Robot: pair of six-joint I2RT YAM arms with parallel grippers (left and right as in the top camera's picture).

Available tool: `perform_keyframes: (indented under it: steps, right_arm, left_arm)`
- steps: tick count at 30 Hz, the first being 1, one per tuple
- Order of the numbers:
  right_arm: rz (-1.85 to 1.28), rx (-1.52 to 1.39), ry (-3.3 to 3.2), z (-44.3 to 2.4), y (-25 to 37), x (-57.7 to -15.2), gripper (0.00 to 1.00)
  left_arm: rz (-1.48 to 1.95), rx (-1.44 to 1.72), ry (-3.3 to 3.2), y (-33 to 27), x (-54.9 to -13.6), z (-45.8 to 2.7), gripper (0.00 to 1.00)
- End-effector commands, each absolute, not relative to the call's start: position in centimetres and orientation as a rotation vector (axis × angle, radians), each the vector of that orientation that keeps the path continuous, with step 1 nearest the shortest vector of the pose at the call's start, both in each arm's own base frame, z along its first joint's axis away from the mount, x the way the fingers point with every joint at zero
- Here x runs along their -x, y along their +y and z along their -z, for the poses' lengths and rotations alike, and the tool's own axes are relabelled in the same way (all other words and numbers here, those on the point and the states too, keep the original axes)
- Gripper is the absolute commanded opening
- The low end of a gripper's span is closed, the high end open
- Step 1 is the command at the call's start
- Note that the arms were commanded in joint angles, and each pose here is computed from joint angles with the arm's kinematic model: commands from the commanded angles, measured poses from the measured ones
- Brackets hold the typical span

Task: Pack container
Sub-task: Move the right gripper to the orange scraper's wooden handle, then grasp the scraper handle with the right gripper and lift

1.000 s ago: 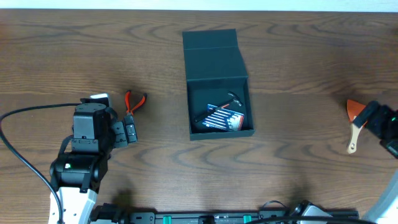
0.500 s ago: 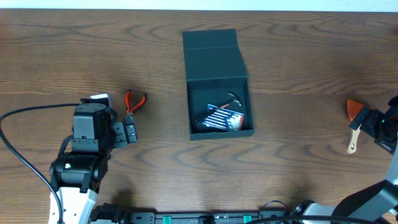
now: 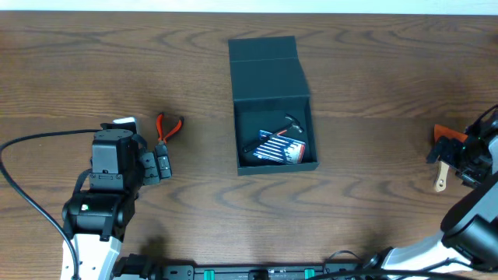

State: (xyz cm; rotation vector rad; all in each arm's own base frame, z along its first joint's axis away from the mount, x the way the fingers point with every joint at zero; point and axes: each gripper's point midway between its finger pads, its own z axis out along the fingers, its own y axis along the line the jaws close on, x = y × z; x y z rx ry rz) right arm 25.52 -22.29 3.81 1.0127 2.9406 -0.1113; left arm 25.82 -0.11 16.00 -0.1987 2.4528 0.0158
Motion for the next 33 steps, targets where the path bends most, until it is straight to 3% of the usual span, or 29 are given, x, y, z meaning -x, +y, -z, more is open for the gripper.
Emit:
perform_keyframes:
  steps: [1, 7, 33]
  right_arm:
    - [0.122, -0.981, 2.966, -2.8, -22.9, -25.4, 0.99]
    - [0.052, -0.859, 2.965, -1.9, -22.7, -26.8, 0.99]
    - [0.039, -0.822, 2.941, -0.2, -23.2, -27.8, 0.97]
  left_arm:
    - [-0.025, 0.208, 2.436, 0.2, -26.1, -16.7, 0.99]
    - [-0.025, 0.208, 2.436, 0.2, -26.1, -16.7, 0.99]
    - [-0.025, 0.208, 2.436, 0.2, -26.1, -16.7, 0.99]
